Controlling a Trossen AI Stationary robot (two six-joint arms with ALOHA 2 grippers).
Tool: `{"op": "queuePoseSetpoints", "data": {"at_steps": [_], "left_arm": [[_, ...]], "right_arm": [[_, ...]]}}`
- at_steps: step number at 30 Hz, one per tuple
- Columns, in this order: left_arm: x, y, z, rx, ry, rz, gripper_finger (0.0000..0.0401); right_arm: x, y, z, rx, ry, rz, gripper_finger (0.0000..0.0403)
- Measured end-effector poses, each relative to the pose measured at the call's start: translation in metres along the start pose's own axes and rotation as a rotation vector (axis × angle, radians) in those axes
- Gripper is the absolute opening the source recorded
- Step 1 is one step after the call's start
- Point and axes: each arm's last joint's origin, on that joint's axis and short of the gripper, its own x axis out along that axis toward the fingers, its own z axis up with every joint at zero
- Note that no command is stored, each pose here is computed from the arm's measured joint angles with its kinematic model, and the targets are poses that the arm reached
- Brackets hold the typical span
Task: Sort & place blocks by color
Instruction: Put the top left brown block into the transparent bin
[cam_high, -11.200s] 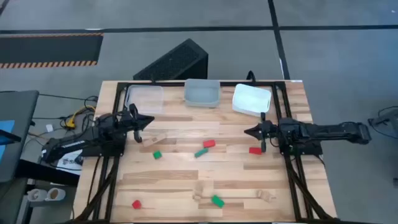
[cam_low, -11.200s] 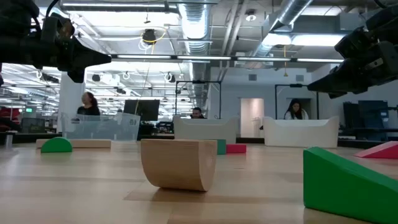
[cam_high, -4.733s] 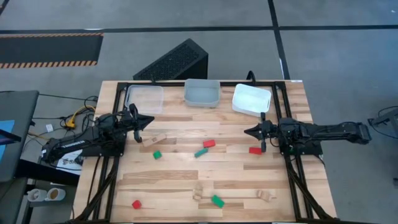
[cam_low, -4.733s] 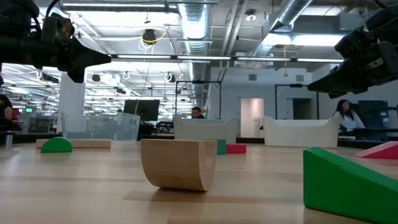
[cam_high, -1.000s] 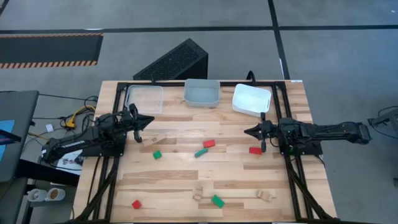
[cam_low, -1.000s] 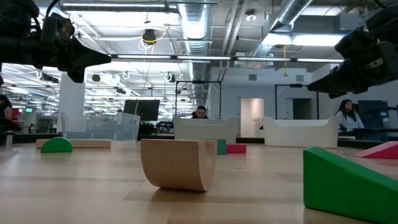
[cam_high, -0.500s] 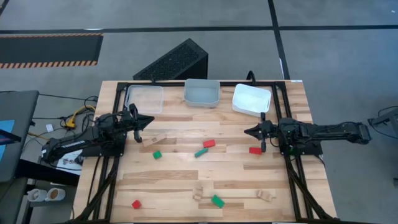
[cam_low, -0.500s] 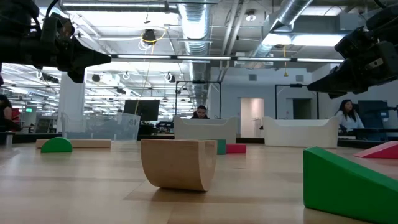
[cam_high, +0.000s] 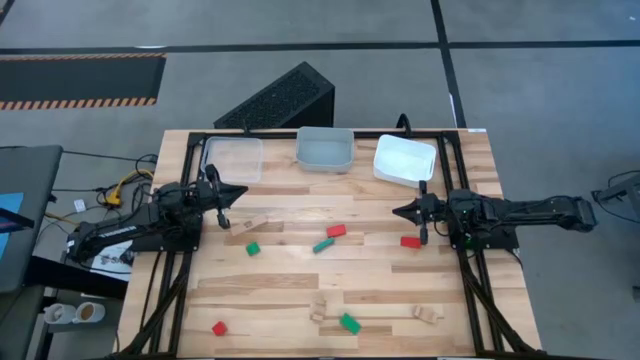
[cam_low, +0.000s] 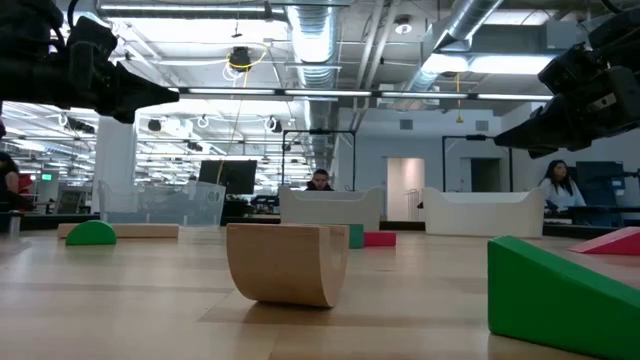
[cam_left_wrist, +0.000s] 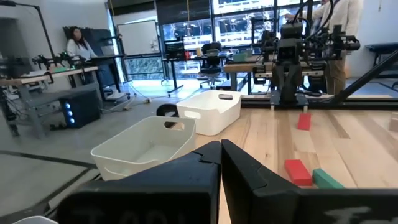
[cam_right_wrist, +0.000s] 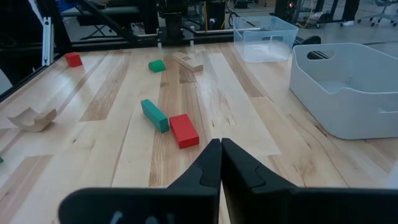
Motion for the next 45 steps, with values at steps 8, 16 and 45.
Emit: {"op": "queuePoseSetpoints", "data": {"at_steps": [8, 16, 45], "left_arm": [[0.000, 0.000, 0.000, 0.000, 0.000, 0.003, 0.0000], [0.000, 0.000, 0.000, -0.075, 0.000, 0.003, 0.0000], [-0.001, 0.001, 0.027, -0.270, -0.038, -0.055, 0.0006]], "right_arm": [[0.000, -0.001, 0.000, -0.135, -0.001, -0.014, 0.0030], [0.000, -0.001, 0.000, -0.138, -0.001, -0.015, 0.0029], [0.000, -0.001, 0.000, -0.138, 0.000, -0.011, 0.0027]]}}
